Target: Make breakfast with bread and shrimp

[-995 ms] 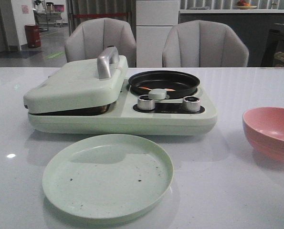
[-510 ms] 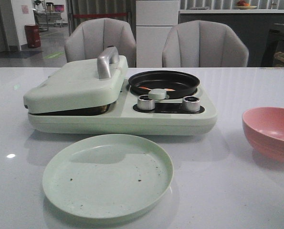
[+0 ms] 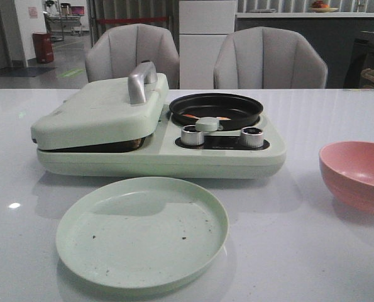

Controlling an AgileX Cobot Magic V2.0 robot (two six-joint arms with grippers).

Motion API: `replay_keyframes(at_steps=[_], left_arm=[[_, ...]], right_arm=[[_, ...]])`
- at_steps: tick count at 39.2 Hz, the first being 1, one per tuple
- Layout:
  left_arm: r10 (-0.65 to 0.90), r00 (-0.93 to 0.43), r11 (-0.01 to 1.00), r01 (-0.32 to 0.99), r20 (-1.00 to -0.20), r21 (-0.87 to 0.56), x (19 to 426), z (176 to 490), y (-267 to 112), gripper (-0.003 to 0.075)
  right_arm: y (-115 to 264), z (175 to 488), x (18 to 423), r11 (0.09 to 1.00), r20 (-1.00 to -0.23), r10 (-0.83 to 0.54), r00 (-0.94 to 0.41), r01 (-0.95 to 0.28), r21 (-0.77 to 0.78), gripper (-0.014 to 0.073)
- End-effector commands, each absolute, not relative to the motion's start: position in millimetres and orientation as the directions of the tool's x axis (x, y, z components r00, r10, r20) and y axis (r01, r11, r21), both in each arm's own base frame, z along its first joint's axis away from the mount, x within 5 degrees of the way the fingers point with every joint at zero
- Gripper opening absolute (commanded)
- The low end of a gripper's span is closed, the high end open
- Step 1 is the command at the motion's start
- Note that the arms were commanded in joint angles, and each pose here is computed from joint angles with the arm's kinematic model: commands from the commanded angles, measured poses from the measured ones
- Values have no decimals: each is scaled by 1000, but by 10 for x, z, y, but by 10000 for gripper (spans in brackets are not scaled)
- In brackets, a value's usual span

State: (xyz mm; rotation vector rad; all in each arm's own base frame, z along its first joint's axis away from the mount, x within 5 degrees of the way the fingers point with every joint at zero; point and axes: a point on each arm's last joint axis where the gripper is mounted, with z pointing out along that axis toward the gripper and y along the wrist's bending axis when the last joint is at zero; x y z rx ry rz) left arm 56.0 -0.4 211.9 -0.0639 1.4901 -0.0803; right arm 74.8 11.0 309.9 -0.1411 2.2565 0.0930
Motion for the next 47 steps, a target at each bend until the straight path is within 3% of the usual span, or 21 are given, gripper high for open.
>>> replay_keyframes(at_steps=[1,47], left_arm=[[-93,190,996,32,-977,-89,530,2196,-8,100],[-74,213,995,77,-974,-59,526,2220,-35,100]], right_arm=[[114,3211,783,990,-820,-70,-567,-139,12,15],[114,3211,783,990,-820,-70,-567,-139,12,15]])
